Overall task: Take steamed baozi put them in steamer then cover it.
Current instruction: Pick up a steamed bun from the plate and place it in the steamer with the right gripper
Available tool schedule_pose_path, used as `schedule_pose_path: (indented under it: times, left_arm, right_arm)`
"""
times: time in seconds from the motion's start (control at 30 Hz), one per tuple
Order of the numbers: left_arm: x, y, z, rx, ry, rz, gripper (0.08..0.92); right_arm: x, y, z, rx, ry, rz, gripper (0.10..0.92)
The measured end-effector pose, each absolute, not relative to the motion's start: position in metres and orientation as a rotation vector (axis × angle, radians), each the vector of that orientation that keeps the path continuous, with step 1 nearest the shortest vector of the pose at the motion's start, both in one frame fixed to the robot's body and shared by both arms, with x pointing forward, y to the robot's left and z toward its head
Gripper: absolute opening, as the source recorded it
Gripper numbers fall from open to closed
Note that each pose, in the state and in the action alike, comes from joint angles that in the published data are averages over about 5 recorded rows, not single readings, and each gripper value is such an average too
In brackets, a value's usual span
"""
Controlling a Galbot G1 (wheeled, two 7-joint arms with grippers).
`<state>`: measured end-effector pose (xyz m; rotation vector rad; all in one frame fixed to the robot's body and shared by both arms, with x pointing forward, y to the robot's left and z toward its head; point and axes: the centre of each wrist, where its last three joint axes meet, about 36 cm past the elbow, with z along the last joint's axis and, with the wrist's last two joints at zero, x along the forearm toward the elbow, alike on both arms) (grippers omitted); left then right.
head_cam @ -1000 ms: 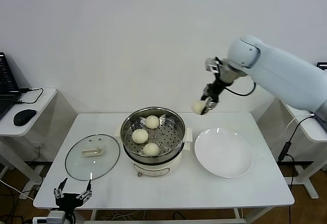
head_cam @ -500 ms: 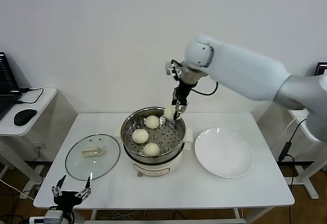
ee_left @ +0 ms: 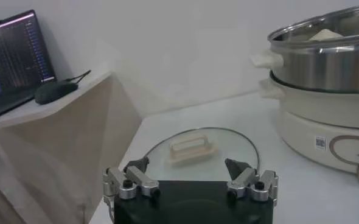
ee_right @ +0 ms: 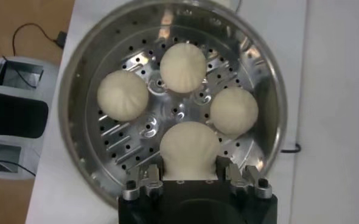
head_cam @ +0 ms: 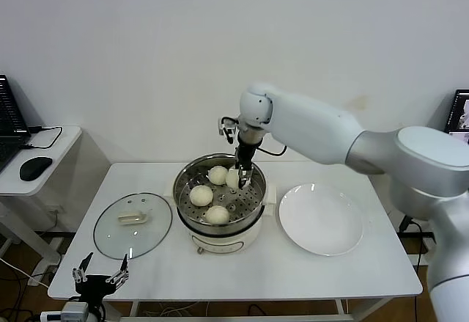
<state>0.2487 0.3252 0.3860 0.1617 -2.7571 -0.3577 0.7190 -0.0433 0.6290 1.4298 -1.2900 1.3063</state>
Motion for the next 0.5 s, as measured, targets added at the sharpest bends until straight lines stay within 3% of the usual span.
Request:
schedule_pose_path:
  times: [0.4, 0.5]
  left_arm:
    - [0.251, 0.324, 0.384, 0.157, -2.757, -0.354, 0.823]
    - [0.251, 0.325, 0.383, 0.158, -2.756, -0.351, 0.823]
  right_arm:
    - [0.722, -0.043, 0.591, 1.398, -1.292, 1.312, 0.532]
    - [0.722, -0.043, 0.589, 1.397, -1.303, 1.306, 0.582]
